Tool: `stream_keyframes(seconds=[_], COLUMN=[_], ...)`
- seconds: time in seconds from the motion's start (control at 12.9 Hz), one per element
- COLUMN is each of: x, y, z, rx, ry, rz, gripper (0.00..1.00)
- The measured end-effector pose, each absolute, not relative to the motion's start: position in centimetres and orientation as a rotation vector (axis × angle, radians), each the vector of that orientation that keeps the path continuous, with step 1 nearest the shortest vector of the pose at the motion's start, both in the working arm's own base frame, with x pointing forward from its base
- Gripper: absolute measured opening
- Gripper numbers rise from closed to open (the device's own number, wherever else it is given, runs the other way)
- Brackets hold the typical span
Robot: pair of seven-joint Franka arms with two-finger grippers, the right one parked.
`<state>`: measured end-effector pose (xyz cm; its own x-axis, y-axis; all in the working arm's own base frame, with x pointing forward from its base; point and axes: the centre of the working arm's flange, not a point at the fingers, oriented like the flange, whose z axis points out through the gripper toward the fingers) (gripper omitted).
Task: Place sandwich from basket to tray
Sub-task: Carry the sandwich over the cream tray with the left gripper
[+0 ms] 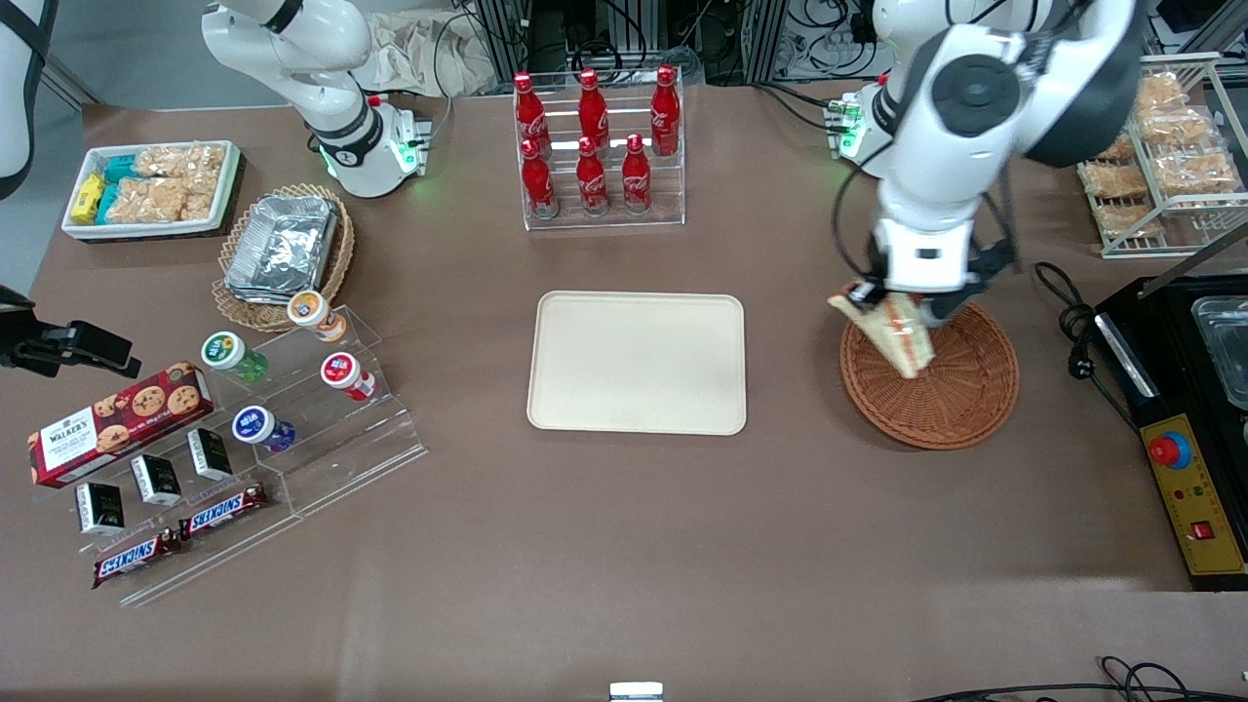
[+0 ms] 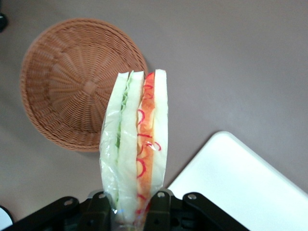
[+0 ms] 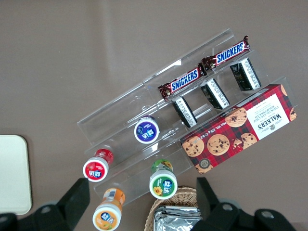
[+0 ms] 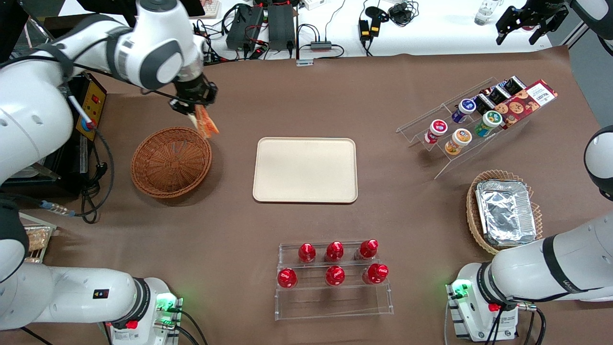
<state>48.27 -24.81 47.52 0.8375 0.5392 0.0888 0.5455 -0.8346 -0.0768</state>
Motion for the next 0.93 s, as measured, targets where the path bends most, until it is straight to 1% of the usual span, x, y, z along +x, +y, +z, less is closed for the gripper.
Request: stream_keyframes(seconds=[0.16,0.39,0.62,0.93], x=[47.9,47.4,47.0,45.2], y=[-28.7,-33.5,-36.4,-40.3], z=[45.1,40.6,36.2,30.8], rx=[-2.915,-2.915,-2.947,-2.959], ry=[-0.67,-0.442,-0.302,-0.107], rz=[-0.102,-0.066,-0.026,-0.009], gripper=[0.21,0.21,0.21,0.21])
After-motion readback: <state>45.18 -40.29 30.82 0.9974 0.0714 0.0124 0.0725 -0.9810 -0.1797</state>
